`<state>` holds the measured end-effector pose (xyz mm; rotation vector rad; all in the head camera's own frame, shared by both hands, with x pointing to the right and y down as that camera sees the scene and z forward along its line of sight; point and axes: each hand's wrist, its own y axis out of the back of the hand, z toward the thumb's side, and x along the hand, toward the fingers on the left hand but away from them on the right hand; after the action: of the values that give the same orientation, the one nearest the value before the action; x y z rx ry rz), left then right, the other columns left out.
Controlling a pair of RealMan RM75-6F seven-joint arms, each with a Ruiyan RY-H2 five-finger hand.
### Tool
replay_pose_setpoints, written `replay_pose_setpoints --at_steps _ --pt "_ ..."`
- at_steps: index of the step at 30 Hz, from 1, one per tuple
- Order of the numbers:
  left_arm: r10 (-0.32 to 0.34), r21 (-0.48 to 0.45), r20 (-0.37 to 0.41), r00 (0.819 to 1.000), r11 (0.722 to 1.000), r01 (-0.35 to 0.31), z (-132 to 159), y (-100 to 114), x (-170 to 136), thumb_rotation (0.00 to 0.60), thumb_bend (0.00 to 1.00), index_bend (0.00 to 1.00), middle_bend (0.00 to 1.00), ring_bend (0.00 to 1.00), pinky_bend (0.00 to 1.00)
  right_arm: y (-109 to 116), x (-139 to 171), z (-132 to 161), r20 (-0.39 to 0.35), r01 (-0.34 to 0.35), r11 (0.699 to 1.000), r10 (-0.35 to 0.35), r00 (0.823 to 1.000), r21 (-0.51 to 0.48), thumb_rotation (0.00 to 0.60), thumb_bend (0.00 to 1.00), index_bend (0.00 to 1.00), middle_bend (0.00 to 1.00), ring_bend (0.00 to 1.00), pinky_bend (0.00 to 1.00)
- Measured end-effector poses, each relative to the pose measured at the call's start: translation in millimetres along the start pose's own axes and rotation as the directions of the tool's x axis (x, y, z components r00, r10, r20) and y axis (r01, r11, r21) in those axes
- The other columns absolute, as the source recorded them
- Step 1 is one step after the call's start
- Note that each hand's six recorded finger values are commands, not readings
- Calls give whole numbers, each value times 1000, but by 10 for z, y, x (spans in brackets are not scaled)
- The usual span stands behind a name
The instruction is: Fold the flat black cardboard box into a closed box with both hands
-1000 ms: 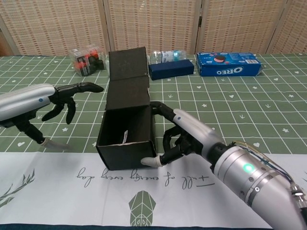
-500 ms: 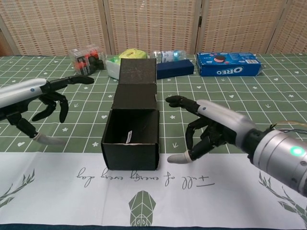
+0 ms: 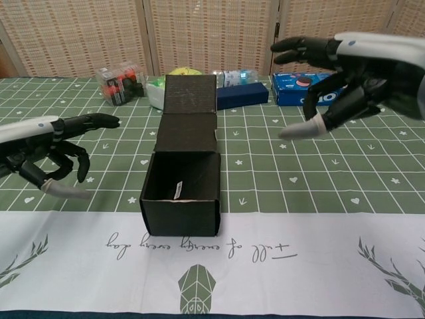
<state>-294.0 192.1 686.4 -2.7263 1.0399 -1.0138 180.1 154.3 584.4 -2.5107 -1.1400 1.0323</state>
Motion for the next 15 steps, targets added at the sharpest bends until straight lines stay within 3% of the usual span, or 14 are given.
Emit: replay_pose_setpoints --at_steps 7,15 --pt "-23 -82 -59 998 997 18 -128 -161 20 600 111 0 0 525 845 149 38 50 -15 42 999 -42 999 -29 600 89 0 5 607 995" --pt "-42 -105 -43 998 994 38 -92 -422 96 600 111 0 0 526 856 139 66 15 -17 45 998 -45 999 -40 600 89 0 16 607 995"
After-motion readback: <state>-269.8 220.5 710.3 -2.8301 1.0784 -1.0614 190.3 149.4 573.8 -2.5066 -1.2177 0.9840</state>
